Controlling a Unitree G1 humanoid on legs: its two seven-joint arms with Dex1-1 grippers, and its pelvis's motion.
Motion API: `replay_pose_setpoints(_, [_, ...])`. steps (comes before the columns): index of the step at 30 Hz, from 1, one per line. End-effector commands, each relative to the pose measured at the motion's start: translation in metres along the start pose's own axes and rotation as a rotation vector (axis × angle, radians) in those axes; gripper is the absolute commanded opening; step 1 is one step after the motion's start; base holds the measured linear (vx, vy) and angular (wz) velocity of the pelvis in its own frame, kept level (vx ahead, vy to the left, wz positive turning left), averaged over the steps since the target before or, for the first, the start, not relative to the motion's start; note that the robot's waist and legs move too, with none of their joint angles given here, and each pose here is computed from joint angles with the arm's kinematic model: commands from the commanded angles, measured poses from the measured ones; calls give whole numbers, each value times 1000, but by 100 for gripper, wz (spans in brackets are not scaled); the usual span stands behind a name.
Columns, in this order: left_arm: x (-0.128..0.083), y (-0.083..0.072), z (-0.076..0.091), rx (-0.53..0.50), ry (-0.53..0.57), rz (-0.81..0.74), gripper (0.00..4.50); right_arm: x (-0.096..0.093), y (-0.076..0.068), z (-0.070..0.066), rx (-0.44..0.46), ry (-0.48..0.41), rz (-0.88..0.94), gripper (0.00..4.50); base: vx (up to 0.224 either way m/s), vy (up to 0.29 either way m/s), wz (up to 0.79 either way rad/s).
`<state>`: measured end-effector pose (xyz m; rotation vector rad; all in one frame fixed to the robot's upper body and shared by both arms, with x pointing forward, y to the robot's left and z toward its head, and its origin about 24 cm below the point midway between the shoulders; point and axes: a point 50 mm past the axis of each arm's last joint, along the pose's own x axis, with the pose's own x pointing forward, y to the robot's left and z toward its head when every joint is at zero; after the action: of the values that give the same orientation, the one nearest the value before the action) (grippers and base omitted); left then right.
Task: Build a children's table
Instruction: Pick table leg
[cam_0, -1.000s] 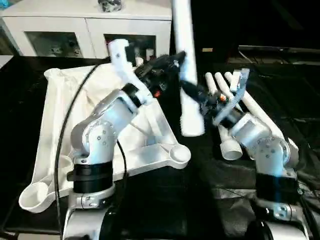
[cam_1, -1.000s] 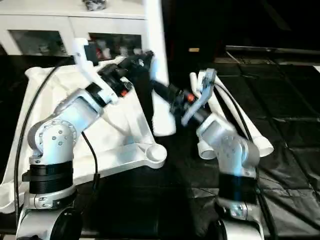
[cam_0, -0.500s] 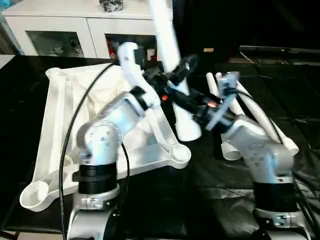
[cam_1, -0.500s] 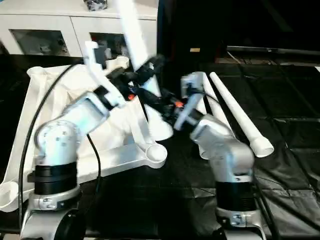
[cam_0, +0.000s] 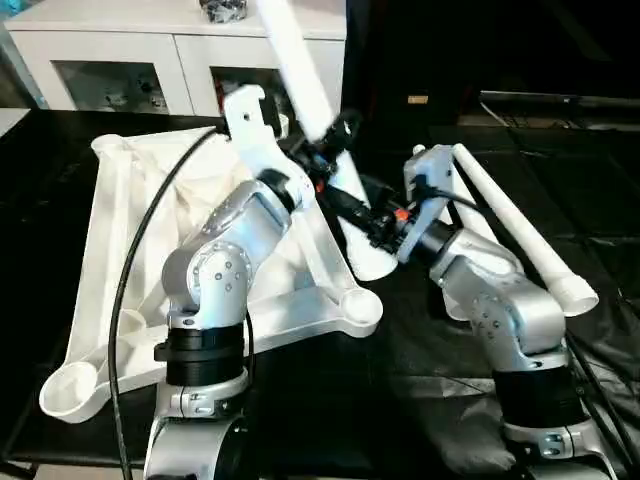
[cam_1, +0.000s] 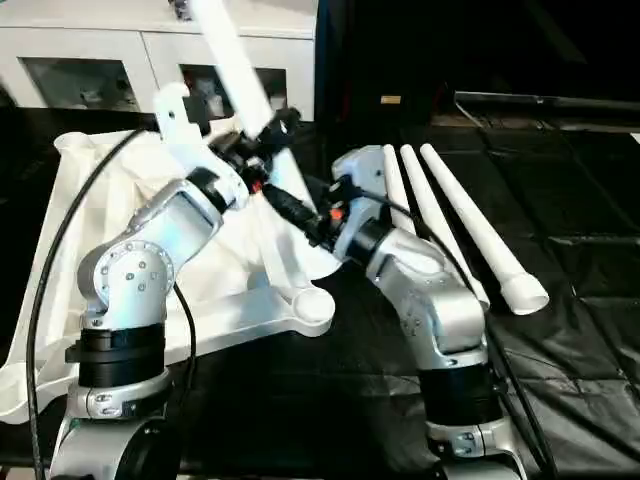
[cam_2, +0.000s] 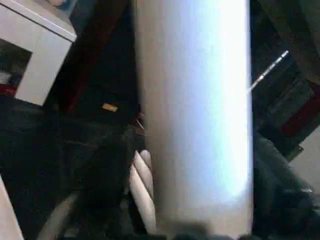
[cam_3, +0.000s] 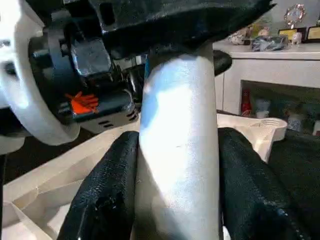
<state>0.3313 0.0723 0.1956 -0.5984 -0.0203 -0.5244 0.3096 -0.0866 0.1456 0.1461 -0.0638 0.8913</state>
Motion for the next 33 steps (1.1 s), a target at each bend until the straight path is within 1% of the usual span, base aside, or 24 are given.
replay_pose_setpoints(1, [2,-1,3,3,-7,15,271,0,0,7,-36,-30,-1,185,0,0,0])
replay_pose_setpoints(3, [2,-2,2,-3,-6,16,215,1,0,7,-48,-31,-8,185,0,0,0])
replay_pose_setpoints(4, [2,-2,2,-4,-7,17,216,1,0,7,-50,-31,-9,185,0,0,0])
replay_pose_setpoints(5, [2,-2,2,-6,-9,21,235,2,0,7,-57,-32,-15,185,0,0,0])
replay_pose_setpoints(6, [2,-2,2,-6,-10,23,221,2,0,7,-59,-32,-16,185,0,0,0])
replay_pose_setpoints(7, [2,-2,3,-6,-12,25,221,2,0,7,-59,-32,-17,185,0,0,0])
replay_pose_setpoints(8, [2,-2,4,-4,-16,29,197,2,0,7,-59,-31,-17,185,0,0,0])
replay_pose_setpoints(9, [2,-2,4,-4,-17,30,195,2,0,6,-59,-31,-17,185,0,0,0])
replay_pose_setpoints(11, [3,-2,6,0,-23,32,212,2,0,6,-54,-29,-16,185,0,0,0])
replay_pose_setpoints(12, [3,-2,6,6,-25,32,187,2,0,6,-47,-27,-13,185,0,0,0])
replay_pose_setpoints(13, [3,-2,7,8,-26,31,186,2,0,5,-43,-26,-12,185,0,0,0])
replay_pose_setpoints(15, [3,-2,8,22,-28,20,188,2,-2,5,-40,-21,-11,254,0,0,0])
replay_pose_setpoints(16, [3,-3,9,32,-27,13,188,1,-2,4,-42,-19,-12,254,0,0,0])
replay_pose_setpoints(18, [3,-3,11,59,-25,-4,184,0,-2,4,-13,-20,10,260,0,0,0])
replay_pose_setpoints(19, [2,-4,12,75,-23,-16,184,-1,-2,4,-10,-21,18,288,0,0,0])
replay_pose_setpoints(20, [2,-4,13,97,-18,-31,184,-3,-2,6,-1,-38,34,288,0,0,0])
replay_pose_setpoints(21, [2,-5,13,117,-13,-49,184,-4,-4,7,-1,-37,36,298,0,0,0])
replay_pose_setpoints(22, [1,-5,15,160,1,-87,184,-9,-6,9,4,-31,62,298,0,0,0])
replay_pose_setpoints(24, [0,-4,16,181,16,-114,184,-12,-8,13,17,-26,89,326,0,0,0])
replay_pose_setpoints(25, [0,-3,17,186,20,-120,184,-14,-9,14,27,-15,95,326,0,0,0])
replay_pose_setpoints(27, [-1,-3,19,210,34,-162,184,-18,-11,14,47,32,138,346,0,0,0])
replay_pose_setpoints(29, [-2,-4,19,231,48,-196,184,-22,-13,15,64,62,159,349,0,0,0])
replay_pose_setpoints(31, [-4,-6,20,237,81,-250,184,-25,-17,17,111,95,188,351,0,0,0])
replay_pose_setpoints(33, [-7,-8,18,246,127,-315,184,-27,-15,19,139,128,248,351,0,0,0])
